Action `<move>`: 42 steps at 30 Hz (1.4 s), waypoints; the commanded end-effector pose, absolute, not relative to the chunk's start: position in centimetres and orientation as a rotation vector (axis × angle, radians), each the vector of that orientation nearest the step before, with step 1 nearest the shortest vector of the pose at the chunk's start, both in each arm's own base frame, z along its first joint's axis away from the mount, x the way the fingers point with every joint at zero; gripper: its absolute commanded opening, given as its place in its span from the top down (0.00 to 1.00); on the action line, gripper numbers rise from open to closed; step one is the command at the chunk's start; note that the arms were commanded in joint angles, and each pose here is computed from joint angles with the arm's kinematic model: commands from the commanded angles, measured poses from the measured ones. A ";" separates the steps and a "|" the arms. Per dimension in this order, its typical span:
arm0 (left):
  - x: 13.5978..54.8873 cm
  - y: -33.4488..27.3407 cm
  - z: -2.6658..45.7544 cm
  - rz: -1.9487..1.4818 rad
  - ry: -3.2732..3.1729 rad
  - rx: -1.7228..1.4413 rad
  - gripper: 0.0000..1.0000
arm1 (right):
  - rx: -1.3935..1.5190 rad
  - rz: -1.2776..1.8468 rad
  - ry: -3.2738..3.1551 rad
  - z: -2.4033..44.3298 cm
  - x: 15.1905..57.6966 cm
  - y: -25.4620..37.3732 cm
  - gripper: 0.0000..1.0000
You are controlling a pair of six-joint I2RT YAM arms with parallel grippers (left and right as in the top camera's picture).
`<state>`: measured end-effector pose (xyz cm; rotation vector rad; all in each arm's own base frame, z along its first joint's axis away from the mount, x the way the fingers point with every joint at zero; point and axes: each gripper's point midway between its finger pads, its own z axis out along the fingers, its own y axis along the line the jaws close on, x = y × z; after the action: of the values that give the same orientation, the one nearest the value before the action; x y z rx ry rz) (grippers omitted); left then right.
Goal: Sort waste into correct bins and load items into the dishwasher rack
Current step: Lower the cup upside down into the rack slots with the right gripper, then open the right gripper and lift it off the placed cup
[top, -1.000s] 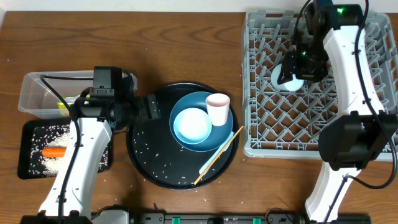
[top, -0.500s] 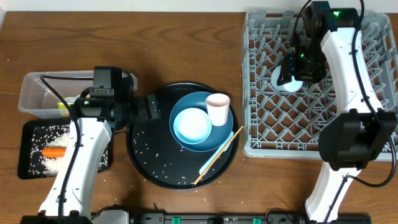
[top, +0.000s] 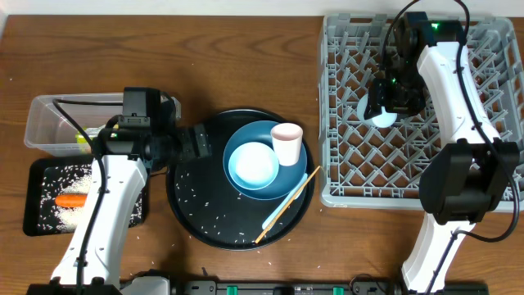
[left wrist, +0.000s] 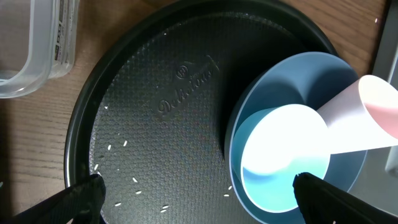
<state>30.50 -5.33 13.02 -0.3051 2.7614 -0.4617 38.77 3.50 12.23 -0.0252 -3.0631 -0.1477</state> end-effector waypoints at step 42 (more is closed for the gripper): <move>30.5 -5.0 12.9 -0.440 2.765 -0.301 0.02 | 0.215 -0.462 -3.188 20.9 39.0 10.8 0.29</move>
<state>30.50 -5.33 13.02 -0.3051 2.7614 -0.4617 39.71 7.60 19.46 0.0885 -3.1821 -0.3596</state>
